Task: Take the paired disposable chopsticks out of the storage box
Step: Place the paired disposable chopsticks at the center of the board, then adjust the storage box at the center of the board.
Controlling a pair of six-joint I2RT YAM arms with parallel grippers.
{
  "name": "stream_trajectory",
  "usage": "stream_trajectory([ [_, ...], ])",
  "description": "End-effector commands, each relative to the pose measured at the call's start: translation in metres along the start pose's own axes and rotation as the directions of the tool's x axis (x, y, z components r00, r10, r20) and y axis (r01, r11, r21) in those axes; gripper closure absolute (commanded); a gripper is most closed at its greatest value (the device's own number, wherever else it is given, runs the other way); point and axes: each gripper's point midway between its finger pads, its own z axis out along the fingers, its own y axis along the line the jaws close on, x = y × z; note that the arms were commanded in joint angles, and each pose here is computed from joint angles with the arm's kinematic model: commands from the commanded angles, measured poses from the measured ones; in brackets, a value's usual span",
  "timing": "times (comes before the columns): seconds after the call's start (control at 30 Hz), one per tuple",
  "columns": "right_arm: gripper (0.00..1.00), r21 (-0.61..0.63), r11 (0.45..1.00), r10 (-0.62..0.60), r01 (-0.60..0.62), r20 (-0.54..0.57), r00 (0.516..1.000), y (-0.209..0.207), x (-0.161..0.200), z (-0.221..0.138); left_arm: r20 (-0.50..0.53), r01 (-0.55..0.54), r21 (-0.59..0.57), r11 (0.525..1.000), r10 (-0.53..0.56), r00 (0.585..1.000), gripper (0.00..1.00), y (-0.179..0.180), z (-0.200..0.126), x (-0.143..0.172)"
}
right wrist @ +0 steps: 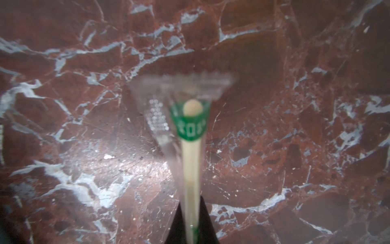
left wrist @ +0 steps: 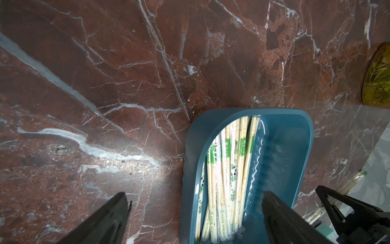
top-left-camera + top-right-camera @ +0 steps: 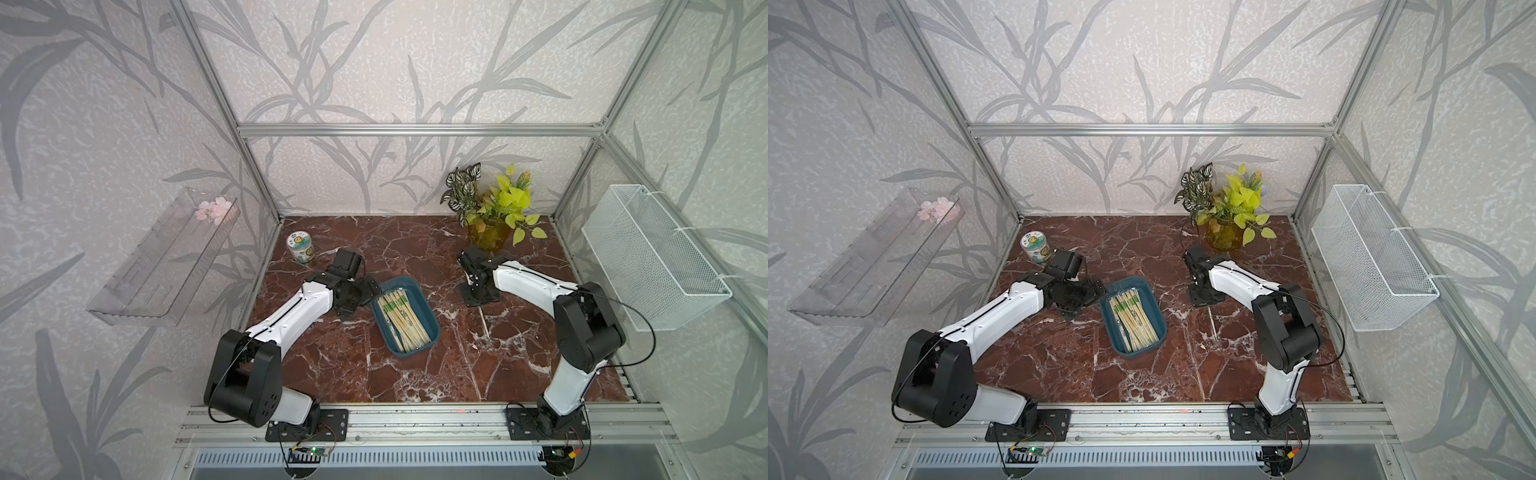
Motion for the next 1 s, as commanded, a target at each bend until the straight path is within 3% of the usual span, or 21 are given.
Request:
stream_trajectory([
  [0.0,0.9,0.053,0.998,0.022,-0.022,0.003,1.0,-0.009,0.001,0.008,0.005,0.004,-0.024,1.0,-0.004,1.0,0.01,0.004,0.003,0.0],
  [0.4,0.56,-0.002,0.998,0.064,-0.064,0.012,0.998,-0.003,0.002,-0.004,-0.012,-0.01,-0.038,0.999,0.01,1.0,0.01,0.006,0.011,0.001],
  [0.67,0.53,-0.159,0.984,0.078,-0.077,0.001,0.997,0.029,0.001,-0.02,-0.026,-0.02,-0.027,0.999,0.02,0.999,0.01,-0.004,0.022,-0.006],
  [0.97,0.53,-0.236,0.972,-0.019,0.009,-0.043,0.999,0.097,0.015,-0.018,-0.047,-0.025,0.007,1.0,0.026,0.999,0.01,-0.024,0.034,-0.013],
])
